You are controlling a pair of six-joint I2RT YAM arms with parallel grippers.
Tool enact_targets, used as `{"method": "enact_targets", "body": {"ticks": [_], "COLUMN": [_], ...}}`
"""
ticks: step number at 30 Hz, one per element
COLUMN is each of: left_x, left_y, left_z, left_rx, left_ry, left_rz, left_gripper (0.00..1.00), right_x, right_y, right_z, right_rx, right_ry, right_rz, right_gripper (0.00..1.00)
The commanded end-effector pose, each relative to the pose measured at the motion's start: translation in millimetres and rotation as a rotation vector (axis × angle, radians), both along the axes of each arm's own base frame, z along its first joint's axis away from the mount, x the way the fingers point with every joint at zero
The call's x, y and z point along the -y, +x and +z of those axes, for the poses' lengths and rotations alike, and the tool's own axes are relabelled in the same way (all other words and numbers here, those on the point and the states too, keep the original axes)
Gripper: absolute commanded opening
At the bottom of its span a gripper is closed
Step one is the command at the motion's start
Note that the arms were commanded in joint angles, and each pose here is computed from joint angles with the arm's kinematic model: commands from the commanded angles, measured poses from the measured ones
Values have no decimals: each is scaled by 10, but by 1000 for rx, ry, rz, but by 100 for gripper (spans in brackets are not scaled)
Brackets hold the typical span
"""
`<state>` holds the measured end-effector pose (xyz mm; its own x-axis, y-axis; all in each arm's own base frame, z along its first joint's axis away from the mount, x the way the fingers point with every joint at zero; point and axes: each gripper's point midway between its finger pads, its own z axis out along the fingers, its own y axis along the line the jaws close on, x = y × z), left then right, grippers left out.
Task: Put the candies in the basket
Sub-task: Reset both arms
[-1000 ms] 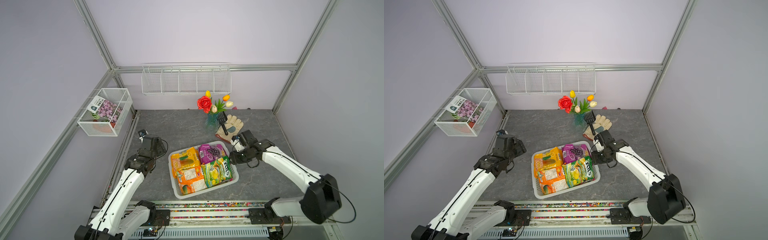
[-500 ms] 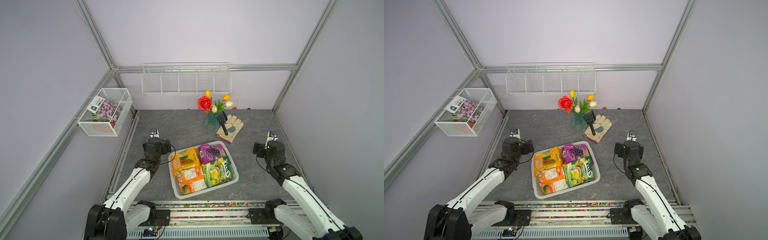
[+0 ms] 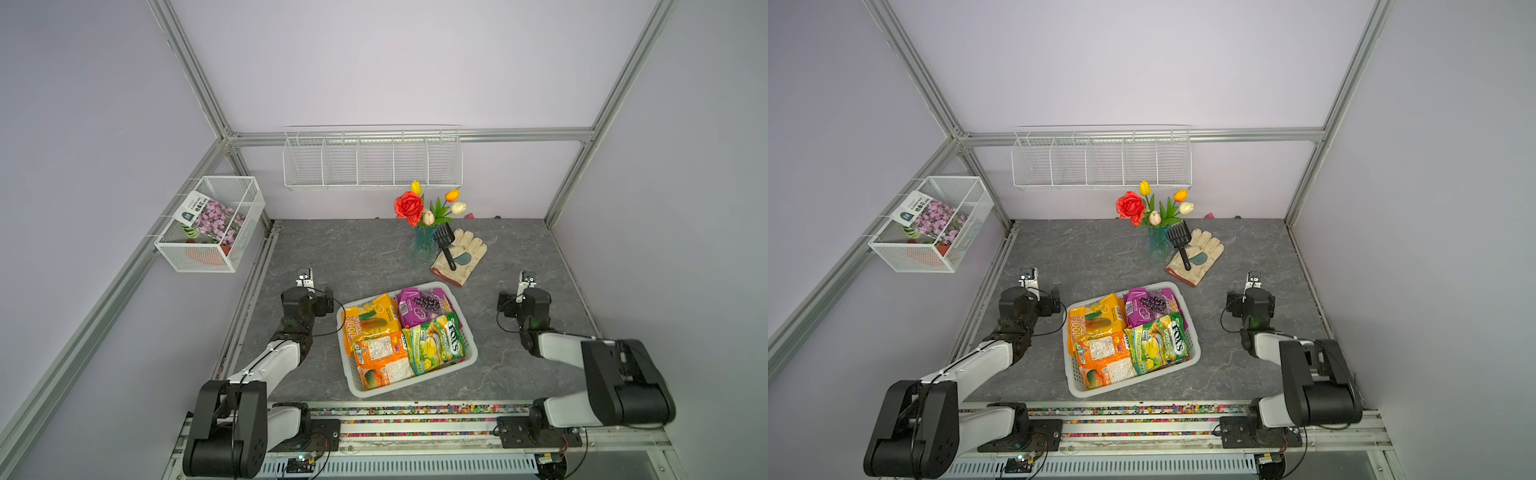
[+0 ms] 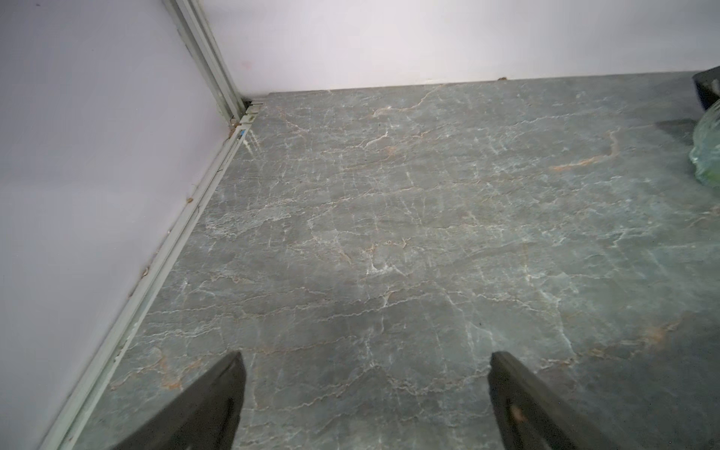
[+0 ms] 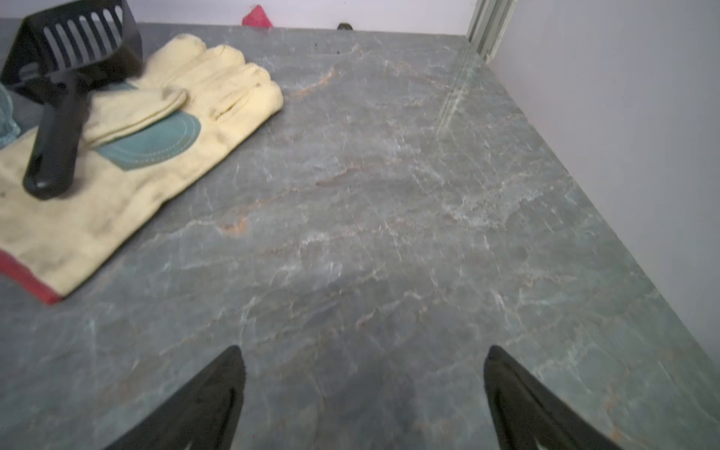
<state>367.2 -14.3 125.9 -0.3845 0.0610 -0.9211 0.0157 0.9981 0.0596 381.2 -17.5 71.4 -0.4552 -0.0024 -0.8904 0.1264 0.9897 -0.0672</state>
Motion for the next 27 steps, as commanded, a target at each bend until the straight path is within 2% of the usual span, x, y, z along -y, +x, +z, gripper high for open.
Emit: {"method": "enact_targets", "body": {"ticks": [1,4,8,9,10,14,21,27], "left_x": [77,179,121,144,131,-175,-196,-216], "left_y": [106,151,254,246,244,301,309,322], "left_z": [120,122,112,147,122,-63,-69,-71], "left_rx": [99,107,96,140,159,162,148,144], "left_ry": [-83,-58,-81,-93,-93,-114,-134,-135], "left_rz": [-94,-184,-147,-159,-151,37,29,42], "left_gripper": [100,100,100,100,100,100,100,100], "right_x": [-327,-332,-356,-349,-360,-318,-191,-191], "right_y": [96,93,93,90,90,103,145,143], "right_z": [211,198,205,195,197,190,184,186], "right_rx": [143,112,108,102,109,96,71,72], "right_ry": [-15,-10,-6,-7,-7,-9,5,3], "right_rz": [193,198,210,208,214,188,105,104], "right_gripper": [98,98,99,99,99,99,99,99]}}
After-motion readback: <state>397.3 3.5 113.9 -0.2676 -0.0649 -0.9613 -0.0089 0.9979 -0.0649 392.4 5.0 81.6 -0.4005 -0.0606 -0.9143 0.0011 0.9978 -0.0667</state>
